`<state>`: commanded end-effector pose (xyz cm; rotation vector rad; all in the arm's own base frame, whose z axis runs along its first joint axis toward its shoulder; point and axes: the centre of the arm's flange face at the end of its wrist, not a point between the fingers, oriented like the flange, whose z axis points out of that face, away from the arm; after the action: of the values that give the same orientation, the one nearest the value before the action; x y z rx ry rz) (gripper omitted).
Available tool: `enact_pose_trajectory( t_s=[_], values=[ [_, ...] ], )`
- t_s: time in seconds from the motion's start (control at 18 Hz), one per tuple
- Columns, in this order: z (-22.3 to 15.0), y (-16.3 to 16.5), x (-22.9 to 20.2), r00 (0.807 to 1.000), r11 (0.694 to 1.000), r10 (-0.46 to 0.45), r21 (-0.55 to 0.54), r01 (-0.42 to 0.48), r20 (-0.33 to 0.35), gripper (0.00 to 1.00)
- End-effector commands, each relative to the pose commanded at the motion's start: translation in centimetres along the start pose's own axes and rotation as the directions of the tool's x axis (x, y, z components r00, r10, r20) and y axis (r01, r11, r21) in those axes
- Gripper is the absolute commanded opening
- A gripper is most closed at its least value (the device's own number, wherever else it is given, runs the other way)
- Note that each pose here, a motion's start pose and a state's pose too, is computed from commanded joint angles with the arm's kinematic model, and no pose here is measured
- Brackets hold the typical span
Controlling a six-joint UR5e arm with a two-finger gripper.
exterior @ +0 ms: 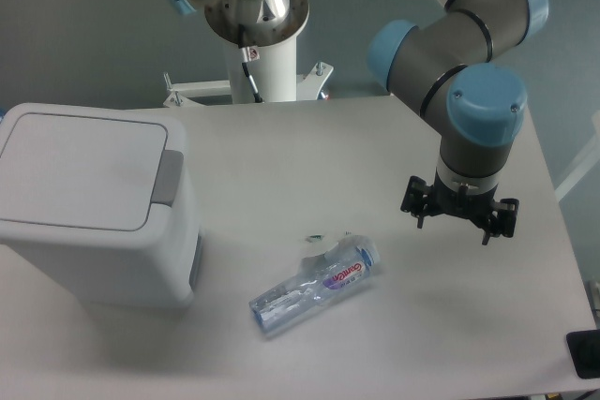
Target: Open the trash can
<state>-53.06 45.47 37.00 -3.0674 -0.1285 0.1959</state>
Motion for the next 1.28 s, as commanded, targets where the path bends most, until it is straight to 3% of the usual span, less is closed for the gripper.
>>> enact_pose_trajectory(
  t_s=[0.17,0.33,0.56,0.67,0.78,0.89,1.0,1.28],
  values=[
    [-0.2,-0.5,0.4,0.997,0.996,-0.079,0.038,0.08,-0.027,1.0],
    [-0.8,-1.3,0.8,0.972,0.967,-0.227,0.1,0.233,-0.066,1.0],
    [-2.6,-3.0,2.8,0.939,0.93,-0.33,0.136,0.341,-0.096,1.0],
    [-4.4,-3.9,3.5,0.91,0.895,-0.391,0.173,0.41,-0.135,1.0],
    [-5.8,-5.0,4.1,0.874,0.851,-0.431,0.22,0.476,-0.226,1.0],
    [-7.7,-5.3,5.1,0.853,0.822,-0.431,0.261,0.506,-0.295,1.0],
    [-9.0,-5.1,6.2,0.849,0.815,-0.427,0.274,0.51,-0.31,1.0],
    [-11.3,-6.1,10.9,0.865,0.828,-0.353,0.311,0.466,-0.355,1.0]
  ],
)
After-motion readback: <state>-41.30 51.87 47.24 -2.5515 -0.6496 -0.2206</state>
